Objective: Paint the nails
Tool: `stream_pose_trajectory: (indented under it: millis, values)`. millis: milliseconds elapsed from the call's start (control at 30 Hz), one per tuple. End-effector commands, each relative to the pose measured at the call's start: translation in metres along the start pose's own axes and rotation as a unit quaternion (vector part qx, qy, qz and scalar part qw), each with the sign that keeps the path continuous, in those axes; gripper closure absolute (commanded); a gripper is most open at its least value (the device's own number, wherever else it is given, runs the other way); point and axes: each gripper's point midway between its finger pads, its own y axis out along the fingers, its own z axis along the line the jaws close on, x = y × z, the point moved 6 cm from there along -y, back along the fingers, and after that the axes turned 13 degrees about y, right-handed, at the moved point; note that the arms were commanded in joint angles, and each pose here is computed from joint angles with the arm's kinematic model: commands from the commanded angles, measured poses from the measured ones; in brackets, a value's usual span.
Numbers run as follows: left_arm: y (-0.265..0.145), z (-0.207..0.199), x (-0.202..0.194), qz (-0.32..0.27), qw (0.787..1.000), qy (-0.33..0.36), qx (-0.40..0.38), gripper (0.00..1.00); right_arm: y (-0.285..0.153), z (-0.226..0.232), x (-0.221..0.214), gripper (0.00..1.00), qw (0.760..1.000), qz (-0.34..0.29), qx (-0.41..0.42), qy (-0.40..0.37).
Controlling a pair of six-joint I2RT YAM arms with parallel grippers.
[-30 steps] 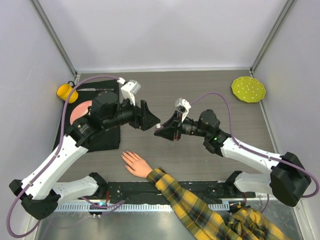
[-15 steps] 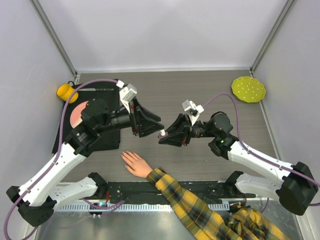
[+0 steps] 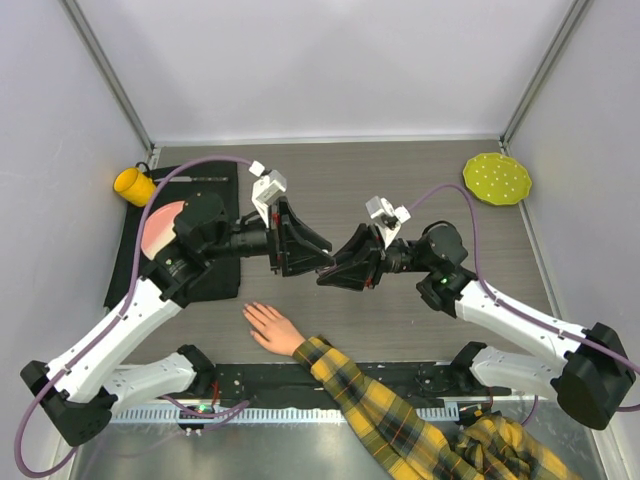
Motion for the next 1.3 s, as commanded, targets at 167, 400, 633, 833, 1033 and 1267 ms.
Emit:
stream_pose_trajectory:
  millis: [167,400,633,833,1033,1267]
  values:
    - [-0.003,-0.004,0.000,0.002,1.000,0.024,-0.012,0.60,0.009,0.011,0.028,0.99,0.999,-0.032,0.017,-0.039]
    - [-0.005,0.006,0.001,0.002,0.999,0.033,0.038,1.00,0.009,0.002,0.032,0.99,0.998,-0.048,-0.023,-0.031]
    - [-0.015,0.048,0.007,-0.007,0.951,0.024,0.308,1.00,-0.007,-0.053,0.041,0.99,0.927,-0.128,-0.342,-0.084]
    - [-0.007,0.067,-0.004,0.020,0.838,-0.002,0.546,1.00,-0.021,-0.067,0.039,0.99,0.769,-0.151,-0.586,-0.209]
    - [0.015,0.060,0.000,0.002,0.864,-0.021,0.502,1.00,-0.001,-0.060,0.035,0.99,0.825,-0.135,-0.502,-0.221]
    - [0.011,0.038,0.013,0.010,0.916,-0.009,0.400,0.37,0.002,-0.053,0.039,0.99,0.899,-0.100,-0.385,-0.186]
